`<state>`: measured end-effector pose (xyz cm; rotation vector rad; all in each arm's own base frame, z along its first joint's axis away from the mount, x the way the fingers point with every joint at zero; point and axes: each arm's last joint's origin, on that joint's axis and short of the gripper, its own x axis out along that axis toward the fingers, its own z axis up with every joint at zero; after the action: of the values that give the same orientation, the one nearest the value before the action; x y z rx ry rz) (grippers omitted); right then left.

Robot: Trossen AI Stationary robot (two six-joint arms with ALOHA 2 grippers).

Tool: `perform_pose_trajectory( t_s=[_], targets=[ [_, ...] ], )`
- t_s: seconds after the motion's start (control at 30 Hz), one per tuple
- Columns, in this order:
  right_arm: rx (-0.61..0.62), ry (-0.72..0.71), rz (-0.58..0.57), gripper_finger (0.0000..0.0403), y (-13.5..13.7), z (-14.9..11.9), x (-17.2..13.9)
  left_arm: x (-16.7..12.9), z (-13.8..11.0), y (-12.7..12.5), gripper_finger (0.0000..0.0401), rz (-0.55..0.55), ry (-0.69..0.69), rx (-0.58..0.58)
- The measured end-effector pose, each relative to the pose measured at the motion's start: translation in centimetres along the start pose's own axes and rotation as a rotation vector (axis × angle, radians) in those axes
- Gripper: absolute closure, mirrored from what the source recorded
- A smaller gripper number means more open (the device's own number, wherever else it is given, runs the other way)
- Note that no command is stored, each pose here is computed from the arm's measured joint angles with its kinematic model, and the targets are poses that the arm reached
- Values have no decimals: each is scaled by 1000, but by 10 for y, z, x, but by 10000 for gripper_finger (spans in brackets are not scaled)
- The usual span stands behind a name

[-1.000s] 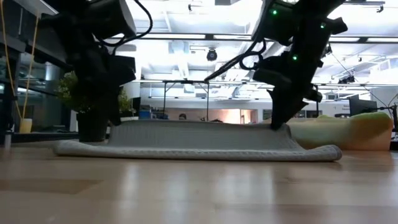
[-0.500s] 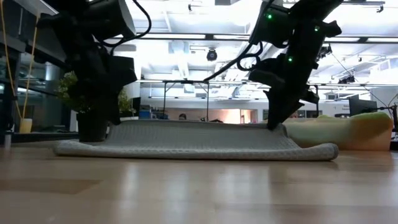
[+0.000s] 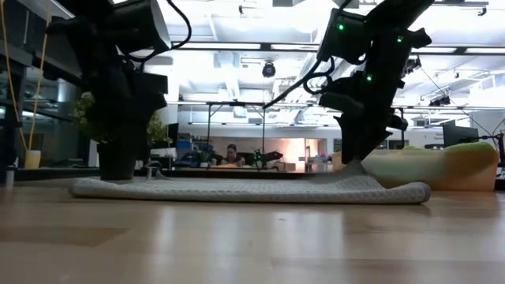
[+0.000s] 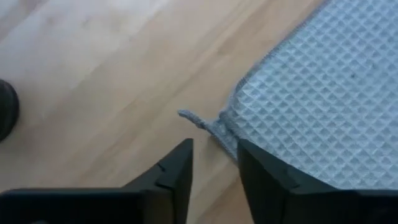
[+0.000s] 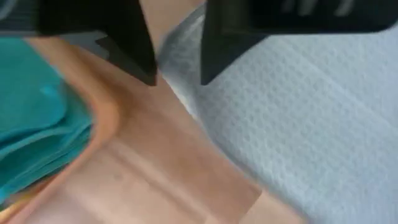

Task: Fold microfiber towels
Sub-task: Fold the gray microfiber cloth

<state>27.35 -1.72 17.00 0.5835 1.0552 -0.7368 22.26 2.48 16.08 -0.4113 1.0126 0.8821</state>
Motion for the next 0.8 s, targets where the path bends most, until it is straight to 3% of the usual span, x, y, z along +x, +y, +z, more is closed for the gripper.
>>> perform_pose_trajectory(
  t_s=[0.17, 0.3, 0.43, 0.6, 0.73, 0.8],
  targets=[
    [-6, -74, 42, 211, -10, 11, -21, -16, 15, 10, 239, -14, -14, 16],
    [-59, -118, 115, 175, -16, 11, -49, -37, 21, 15, 217, -138, -46, 59],
    [-133, -113, 231, 165, -17, -1, -75, -49, 8, 13, 211, -292, -99, 153],
    [-155, -99, 312, 165, -16, -28, -84, -46, -17, 5, 211, -437, -182, 209],
    [-98, -119, 361, 165, -12, -48, -74, -34, -28, -1, 217, -437, -264, 203],
    [-71, -136, 400, 165, -9, -54, -68, -28, -29, 0, 221, -368, -290, 196]
  ],
)
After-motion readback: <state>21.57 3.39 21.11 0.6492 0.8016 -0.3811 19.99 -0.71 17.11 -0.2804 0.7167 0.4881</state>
